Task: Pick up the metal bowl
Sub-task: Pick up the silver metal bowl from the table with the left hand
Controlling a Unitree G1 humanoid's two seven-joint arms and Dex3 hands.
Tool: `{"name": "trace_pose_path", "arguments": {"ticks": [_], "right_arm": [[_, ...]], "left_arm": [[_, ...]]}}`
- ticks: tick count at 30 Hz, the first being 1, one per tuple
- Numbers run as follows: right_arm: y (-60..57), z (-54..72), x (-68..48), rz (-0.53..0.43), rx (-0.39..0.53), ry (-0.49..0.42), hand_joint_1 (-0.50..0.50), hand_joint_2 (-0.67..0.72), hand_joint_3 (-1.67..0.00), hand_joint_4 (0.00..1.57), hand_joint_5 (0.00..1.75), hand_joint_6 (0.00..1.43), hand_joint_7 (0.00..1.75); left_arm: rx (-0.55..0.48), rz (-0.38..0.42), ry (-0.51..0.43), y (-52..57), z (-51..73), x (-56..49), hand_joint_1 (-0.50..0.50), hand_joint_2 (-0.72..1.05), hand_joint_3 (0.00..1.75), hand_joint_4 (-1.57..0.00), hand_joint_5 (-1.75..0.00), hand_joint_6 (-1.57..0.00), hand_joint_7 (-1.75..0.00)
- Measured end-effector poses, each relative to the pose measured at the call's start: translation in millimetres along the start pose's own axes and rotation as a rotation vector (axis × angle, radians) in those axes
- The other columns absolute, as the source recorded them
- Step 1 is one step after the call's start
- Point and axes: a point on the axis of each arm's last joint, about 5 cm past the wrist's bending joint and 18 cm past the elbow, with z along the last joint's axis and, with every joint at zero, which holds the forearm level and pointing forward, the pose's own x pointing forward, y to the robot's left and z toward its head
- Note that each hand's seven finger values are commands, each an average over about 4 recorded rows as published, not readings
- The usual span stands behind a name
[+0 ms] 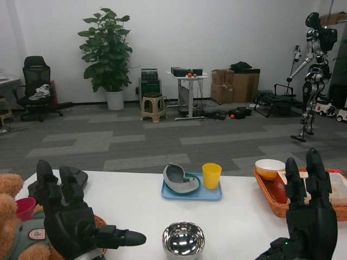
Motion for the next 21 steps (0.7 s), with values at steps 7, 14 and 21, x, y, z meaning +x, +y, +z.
{"name": "trace_pose_path", "arguments": {"ticks": [7,14,21], "right_arm": [[-0.5,0.2,0.3,-0.002,-0.002,-0.001,-0.08,0.72,0.00,0.00,0.00,0.00,0.07],[-1.5,0.3,-0.5,-0.006,-0.004,0.000,-0.08,0.72,0.00,0.00,0.00,0.00,0.07],[-3.5,0.6,-4.0,-0.012,-0.009,0.009,-0.08,0.72,0.00,0.00,0.00,0.00,0.07]], "left_arm": [[-0.003,0.003,0.003,-1.0,-0.3,-1.1,-0.46,-0.64,0.00,-0.60,0.00,-0.16,-0.07],[-0.001,0.001,0.002,-0.6,-0.2,-0.6,-0.47,-0.64,0.00,-0.62,0.00,-0.09,-0.07],[0.043,-0.124,0.039,-0.2,2.8,12.3,-0.50,-0.64,0.00,-0.50,0.00,-0.07,-0.10]]}}
